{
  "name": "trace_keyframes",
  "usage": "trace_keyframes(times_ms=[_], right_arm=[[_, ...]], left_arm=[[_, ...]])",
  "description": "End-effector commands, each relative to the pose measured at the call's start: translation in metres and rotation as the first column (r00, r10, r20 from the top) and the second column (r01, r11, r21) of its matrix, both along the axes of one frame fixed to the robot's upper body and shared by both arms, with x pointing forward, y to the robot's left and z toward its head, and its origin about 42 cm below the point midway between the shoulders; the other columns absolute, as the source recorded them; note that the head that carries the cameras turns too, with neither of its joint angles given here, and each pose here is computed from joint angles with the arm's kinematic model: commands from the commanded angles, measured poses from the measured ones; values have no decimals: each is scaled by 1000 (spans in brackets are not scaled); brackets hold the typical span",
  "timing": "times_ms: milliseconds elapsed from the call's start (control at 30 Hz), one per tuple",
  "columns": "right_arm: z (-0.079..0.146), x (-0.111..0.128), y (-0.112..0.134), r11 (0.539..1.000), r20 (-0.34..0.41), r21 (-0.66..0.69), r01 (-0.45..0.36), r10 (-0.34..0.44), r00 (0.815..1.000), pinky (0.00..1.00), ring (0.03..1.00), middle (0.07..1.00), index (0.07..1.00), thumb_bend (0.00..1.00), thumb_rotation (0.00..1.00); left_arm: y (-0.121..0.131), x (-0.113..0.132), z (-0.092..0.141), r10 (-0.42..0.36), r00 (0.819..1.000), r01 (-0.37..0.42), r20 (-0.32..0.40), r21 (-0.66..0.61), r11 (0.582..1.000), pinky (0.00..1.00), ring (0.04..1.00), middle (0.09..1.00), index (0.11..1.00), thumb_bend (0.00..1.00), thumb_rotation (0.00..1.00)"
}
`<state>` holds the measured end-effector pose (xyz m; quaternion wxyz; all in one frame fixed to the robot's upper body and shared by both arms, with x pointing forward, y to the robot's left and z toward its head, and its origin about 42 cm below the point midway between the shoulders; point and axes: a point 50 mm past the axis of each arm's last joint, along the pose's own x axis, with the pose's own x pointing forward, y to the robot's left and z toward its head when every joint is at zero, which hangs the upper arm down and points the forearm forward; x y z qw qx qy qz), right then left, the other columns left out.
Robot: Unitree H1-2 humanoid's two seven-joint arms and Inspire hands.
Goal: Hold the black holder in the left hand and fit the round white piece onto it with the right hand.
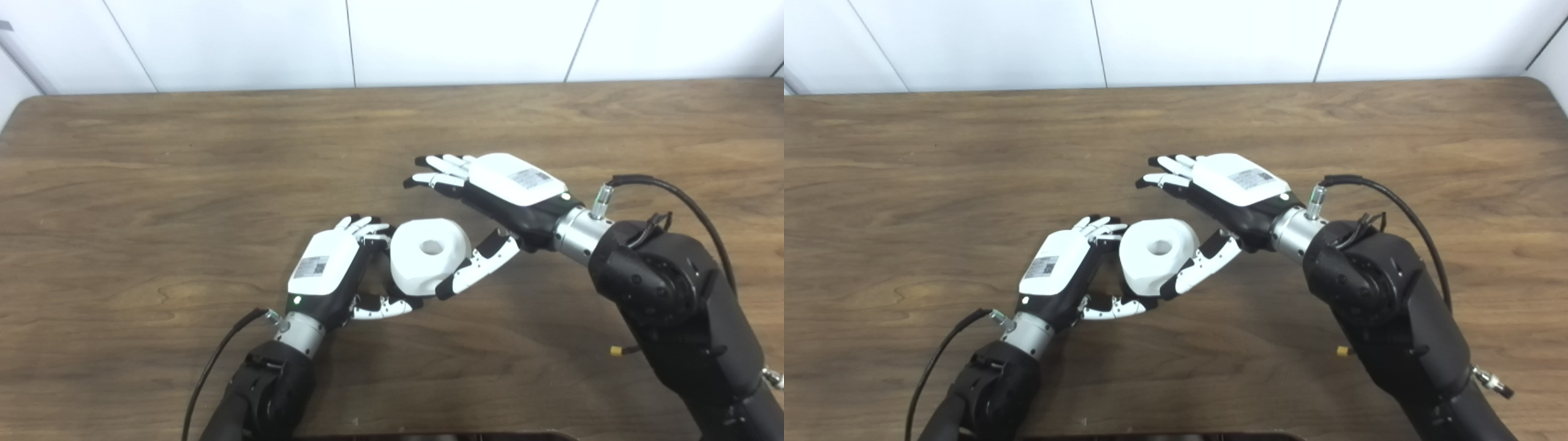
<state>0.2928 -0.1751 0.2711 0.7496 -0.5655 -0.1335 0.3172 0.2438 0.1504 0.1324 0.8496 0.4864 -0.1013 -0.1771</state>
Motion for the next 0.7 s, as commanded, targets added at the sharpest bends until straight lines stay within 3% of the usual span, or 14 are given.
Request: trace_keyframes(times_ms=[0, 33, 67, 133, 267, 400, 667], right_arm=[[19, 2, -1, 1000, 78, -1, -13, 13, 997, 1000, 1000, 1000, 896, 1000, 562], [18, 2, -1, 1000, 78, -3, -12, 13, 997, 1000, 1000, 1000, 895, 1000, 564], [18, 3, -1, 1000, 79, -4, -12, 12, 997, 1000, 1000, 1000, 898, 1000, 568], [19, 3, -1, 1000, 78, -7, -9, 10, 997, 1000, 1000, 1000, 905, 1000, 573], [20, 5, -1, 1000, 85, -18, -9, 10, 996, 1000, 1000, 1000, 928, 1000, 582], [20, 6, -2, 1000, 96, -23, -1, 3, 995, 1000, 1000, 1000, 932, 1000, 581], [18, 7, -6, 1000, 91, -31, 7, -4, 996, 1000, 1000, 1000, 943, 1000, 557]], left_arm=[[0, -1, -4, -8, 1000, 9, -30, 31, 999, 945, 881, 812, 495, 520, 59], [-1, -1, -3, -7, 999, 8, -31, 30, 1000, 941, 880, 815, 496, 521, 60], [-1, -1, -3, -6, 999, 7, -32, 30, 1000, 938, 880, 822, 603, 667, 72], [-1, -1, -2, -5, 999, 6, -34, 36, 999, 936, 882, 832, 706, 799, 99], [-3, -1, -2, -6, 1000, 7, -29, 64, 998, 940, 899, 874, 825, 931, 193], [-3, -1, -1, -18, 1000, 19, -14, 68, 998, 957, 949, 941, 909, 996, 263], [-3, -2, -1, -11, 1000, 12, -11, 64, 998, 1000, 990, 999, 989, 1000, 336]])
